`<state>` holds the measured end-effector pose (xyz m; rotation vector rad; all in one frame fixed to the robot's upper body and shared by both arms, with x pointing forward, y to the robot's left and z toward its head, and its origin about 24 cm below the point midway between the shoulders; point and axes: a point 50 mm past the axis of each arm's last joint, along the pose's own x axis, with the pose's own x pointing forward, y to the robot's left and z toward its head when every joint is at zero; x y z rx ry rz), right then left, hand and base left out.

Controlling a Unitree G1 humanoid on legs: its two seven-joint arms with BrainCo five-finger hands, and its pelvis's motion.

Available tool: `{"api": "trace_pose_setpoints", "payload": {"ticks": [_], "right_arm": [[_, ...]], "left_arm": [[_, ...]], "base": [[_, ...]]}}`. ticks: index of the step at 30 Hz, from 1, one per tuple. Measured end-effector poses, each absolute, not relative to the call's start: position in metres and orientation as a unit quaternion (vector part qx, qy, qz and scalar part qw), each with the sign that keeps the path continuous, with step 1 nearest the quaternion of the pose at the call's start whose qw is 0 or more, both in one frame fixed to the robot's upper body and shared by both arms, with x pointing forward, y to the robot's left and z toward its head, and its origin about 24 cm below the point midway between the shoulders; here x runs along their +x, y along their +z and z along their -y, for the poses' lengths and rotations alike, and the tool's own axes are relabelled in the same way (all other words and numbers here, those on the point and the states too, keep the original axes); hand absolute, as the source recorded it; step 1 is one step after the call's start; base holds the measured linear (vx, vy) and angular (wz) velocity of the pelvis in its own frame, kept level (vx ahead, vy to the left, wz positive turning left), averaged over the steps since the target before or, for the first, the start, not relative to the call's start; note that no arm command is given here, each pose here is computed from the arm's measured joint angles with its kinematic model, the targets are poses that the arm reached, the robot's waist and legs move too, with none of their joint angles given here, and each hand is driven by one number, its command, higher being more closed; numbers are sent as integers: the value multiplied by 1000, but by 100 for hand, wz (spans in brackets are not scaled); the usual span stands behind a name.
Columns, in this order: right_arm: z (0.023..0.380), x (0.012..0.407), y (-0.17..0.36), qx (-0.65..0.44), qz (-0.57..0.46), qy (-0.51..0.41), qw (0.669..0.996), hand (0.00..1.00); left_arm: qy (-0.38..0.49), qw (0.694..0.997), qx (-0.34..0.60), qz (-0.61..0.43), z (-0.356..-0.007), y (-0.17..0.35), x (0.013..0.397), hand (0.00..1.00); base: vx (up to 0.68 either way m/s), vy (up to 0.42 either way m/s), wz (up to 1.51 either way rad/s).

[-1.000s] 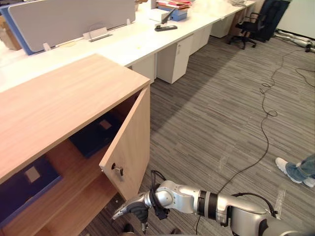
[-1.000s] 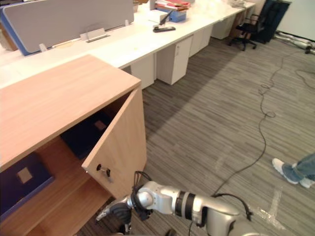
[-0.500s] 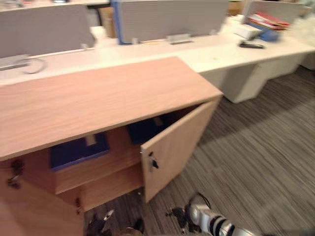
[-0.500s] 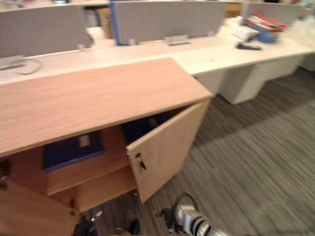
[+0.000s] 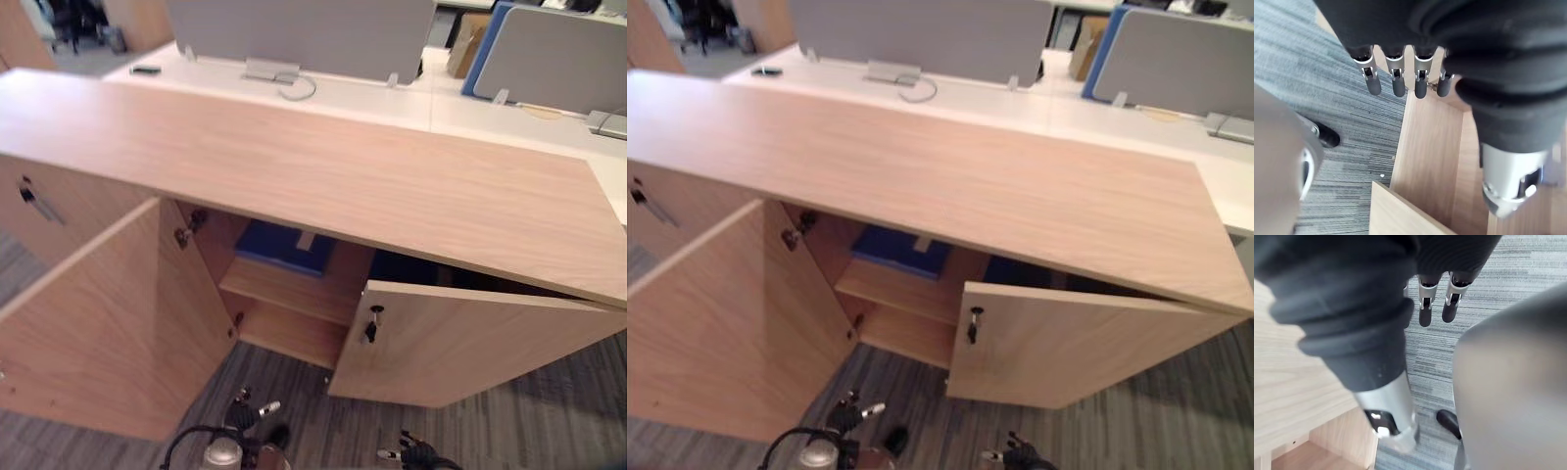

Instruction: Walk over to the cabinet, pick up the folder, carry it to the office cabinet, place the folder inside the office cabinet, then close the office cabinet door

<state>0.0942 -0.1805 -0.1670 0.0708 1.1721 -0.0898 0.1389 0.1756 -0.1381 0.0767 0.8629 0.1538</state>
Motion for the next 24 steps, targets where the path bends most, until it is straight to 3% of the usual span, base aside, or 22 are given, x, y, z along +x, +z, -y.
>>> {"api": "trace_pose_setpoints", "payload": {"ticks": [11, 17, 24], "right_arm": [[172, 96, -167, 38, -547, -65, 833, 0], [176, 102, -166, 47, -541, -84, 836, 0], [176, 102, -166, 61, -540, -98, 834, 0]], "left_arm": [[150, 891, -24, -428, -194, -141, 129, 0], [128, 897, 20, -422, -197, -139, 135, 0], [90, 883, 63, -456, -196, -147, 122, 0]], "base": [[11, -113, 36], [25, 225, 26], [101, 108, 80]]}}
